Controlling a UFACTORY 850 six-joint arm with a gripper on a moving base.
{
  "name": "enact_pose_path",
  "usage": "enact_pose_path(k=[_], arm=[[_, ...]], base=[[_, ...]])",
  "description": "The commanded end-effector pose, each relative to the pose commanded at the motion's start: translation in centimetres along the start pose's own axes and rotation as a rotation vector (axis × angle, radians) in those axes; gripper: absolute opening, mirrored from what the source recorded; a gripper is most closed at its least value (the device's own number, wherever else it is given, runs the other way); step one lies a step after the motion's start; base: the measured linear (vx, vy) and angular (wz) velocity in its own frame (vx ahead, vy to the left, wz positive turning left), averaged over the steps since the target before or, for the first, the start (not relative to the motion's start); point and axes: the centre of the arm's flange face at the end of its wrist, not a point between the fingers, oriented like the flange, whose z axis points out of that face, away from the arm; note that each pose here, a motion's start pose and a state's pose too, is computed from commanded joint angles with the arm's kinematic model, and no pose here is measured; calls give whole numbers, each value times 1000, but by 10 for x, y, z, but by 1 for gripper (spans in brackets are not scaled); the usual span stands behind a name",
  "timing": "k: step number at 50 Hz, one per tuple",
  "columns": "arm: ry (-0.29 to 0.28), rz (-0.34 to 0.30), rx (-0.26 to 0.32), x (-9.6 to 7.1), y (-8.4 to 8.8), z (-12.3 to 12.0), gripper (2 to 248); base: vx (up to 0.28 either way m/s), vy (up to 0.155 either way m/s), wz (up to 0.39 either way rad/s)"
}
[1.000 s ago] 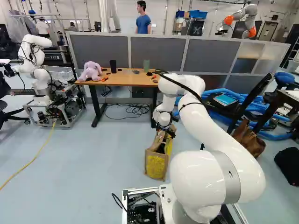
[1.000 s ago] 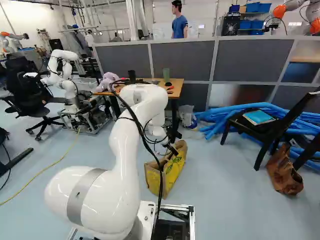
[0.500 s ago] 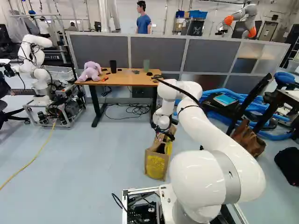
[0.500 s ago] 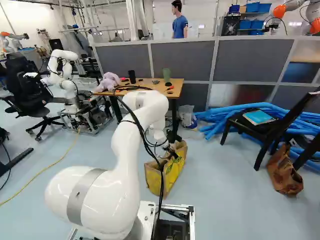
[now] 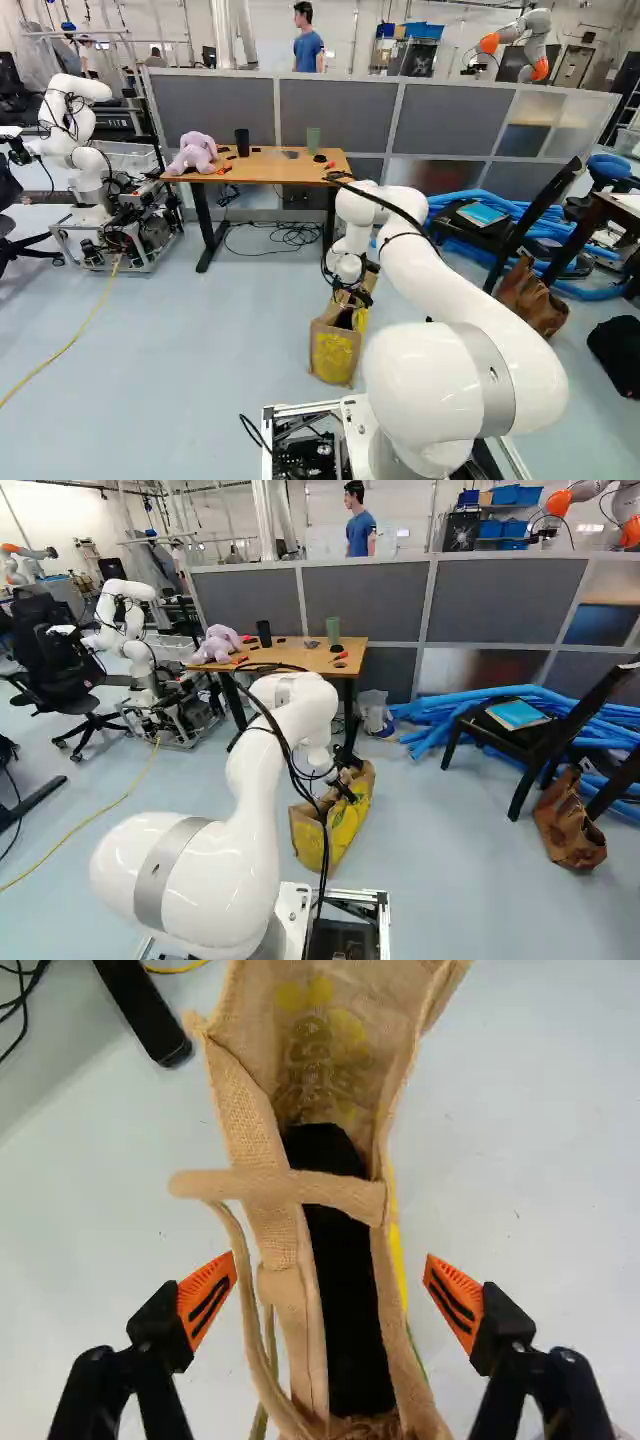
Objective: Pick up the bag on the ground and place it on the table
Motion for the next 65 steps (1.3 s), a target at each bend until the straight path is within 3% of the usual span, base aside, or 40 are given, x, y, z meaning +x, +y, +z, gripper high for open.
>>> enact_pose_path(k=[42, 43, 47, 48, 53, 54, 58, 59, 63, 64, 65], arm=[[0, 0, 0, -21, 3, 52, 247], [0, 0, 0, -22, 3, 52, 233], [1, 0, 0, -22, 3, 53, 233], [1, 0, 0, -22, 3, 53, 195], [1, 0, 0, -22, 3, 53, 195], [1, 0, 0, -22, 3, 53, 157], [1, 0, 0, -22, 3, 53, 157], [1, 0, 0, -22, 3, 53, 119], [1, 0, 0, -22, 3, 53, 119], [1, 0, 0, -22, 3, 53, 82], [1, 0, 0, -22, 3, 53, 82]], base=[[0, 0, 0], [0, 0, 0], [0, 0, 0], [0, 0, 0], [0, 0, 0], [0, 0, 0], [0, 0, 0], [0, 0, 0], [0, 0, 0], [0, 0, 0], [0, 0, 0]])
